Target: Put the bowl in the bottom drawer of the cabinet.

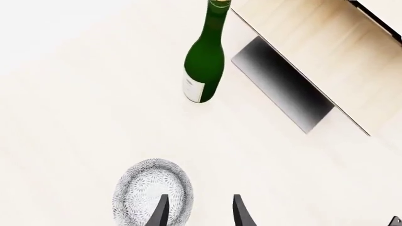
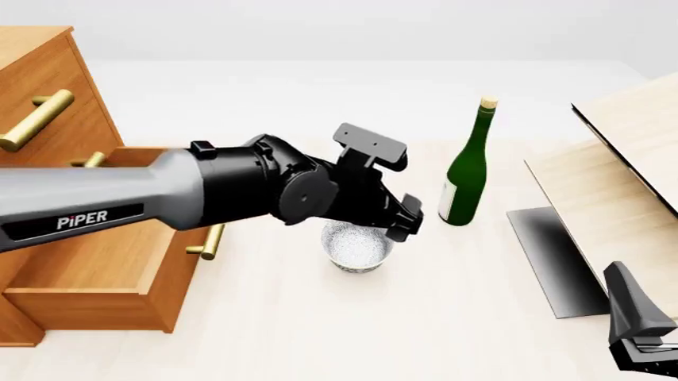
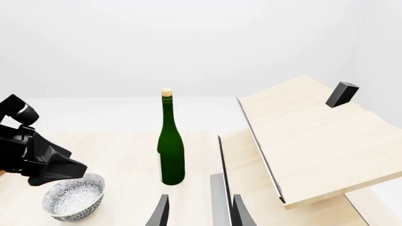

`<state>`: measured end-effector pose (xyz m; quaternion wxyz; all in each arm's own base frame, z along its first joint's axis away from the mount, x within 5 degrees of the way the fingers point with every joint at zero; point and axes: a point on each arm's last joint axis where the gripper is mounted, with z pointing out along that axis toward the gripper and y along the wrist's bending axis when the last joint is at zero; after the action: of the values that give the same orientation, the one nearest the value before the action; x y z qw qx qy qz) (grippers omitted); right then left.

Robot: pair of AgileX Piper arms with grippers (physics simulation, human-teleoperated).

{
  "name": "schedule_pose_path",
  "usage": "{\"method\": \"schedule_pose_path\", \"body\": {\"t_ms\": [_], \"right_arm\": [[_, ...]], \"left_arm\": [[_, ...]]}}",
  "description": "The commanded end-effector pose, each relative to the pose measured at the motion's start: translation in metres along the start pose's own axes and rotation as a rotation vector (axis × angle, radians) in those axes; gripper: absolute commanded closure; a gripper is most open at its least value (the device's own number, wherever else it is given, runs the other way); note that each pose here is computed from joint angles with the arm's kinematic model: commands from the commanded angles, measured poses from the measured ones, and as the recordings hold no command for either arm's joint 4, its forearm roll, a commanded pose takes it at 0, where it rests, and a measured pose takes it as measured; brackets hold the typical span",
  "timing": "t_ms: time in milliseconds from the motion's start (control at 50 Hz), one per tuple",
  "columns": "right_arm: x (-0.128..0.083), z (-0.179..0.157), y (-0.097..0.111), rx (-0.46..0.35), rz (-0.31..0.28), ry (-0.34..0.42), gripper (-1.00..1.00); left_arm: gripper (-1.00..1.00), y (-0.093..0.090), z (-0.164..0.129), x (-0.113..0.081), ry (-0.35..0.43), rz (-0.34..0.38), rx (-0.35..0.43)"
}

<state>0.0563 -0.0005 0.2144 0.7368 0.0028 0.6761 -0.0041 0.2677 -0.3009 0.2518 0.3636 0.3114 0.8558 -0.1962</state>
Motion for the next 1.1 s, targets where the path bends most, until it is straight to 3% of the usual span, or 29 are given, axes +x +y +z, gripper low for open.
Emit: {"method": "schedule_pose_path", "body": {"t_ms": [20, 840, 1100], "right_arm": [[0.000, 0.000, 0.000, 0.000, 0.000, 0.000, -1.00], [0.000, 0.000, 0.000, 0.000, 0.000, 0.000, -1.00], [0.000, 0.000, 0.000, 0.000, 0.000, 0.000, -1.00]], "left_arm": [[-1.00, -0.003, 0.014, 0.003, 0.025, -0.003, 0.003], [-1.00, 0.015, 0.047, 0.015, 0.060, -0.045, -0.031], [-1.00, 0.013, 0.054, 0.021, 0.057, -0.065, -0.026]]}}
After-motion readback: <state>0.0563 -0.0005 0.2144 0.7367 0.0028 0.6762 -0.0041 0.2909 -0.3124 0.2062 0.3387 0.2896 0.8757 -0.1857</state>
